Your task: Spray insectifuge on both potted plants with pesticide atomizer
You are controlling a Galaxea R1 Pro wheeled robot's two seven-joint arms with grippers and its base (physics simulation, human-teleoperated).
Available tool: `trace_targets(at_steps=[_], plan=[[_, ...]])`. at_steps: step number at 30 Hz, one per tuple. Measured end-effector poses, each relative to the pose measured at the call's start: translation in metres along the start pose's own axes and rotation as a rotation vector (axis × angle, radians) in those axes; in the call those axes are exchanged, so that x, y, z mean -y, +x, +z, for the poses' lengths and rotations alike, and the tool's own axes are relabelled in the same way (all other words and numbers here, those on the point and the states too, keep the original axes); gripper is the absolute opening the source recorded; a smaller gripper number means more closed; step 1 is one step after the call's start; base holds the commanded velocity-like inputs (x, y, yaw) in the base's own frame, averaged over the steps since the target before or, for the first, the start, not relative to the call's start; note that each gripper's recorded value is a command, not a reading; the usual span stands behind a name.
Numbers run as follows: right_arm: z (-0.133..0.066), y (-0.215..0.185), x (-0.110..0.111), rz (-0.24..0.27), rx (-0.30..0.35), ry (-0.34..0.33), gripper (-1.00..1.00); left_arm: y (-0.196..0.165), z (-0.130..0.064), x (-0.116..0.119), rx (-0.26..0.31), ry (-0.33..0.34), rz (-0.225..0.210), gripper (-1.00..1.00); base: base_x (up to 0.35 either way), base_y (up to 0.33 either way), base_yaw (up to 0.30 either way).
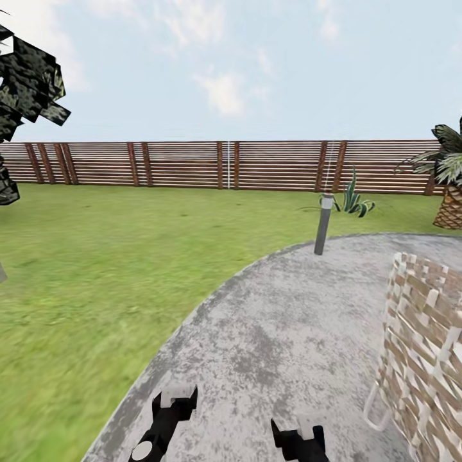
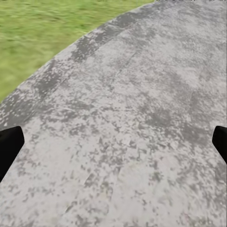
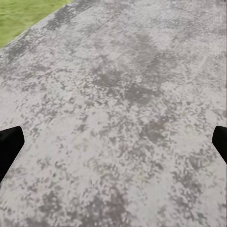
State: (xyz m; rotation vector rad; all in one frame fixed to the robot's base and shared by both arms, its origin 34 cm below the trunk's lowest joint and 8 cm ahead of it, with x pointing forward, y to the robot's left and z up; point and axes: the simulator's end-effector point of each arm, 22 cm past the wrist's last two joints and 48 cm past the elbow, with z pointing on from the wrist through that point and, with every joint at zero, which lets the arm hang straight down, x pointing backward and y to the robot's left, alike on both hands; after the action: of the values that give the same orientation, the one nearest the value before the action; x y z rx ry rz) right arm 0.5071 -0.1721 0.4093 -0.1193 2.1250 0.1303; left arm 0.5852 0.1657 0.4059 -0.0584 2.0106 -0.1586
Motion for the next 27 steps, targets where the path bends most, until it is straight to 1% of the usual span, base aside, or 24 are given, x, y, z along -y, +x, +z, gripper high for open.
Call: trace_targets(at_steps=[27], plan=[[-0.0001, 0.0003, 0.0012, -0.002, -0.002, 0.003, 1.0, 0.0, 0.0, 0.0001, 0.0, 0.0, 0.0, 1.0, 0.333, 0.14, 0.0]])
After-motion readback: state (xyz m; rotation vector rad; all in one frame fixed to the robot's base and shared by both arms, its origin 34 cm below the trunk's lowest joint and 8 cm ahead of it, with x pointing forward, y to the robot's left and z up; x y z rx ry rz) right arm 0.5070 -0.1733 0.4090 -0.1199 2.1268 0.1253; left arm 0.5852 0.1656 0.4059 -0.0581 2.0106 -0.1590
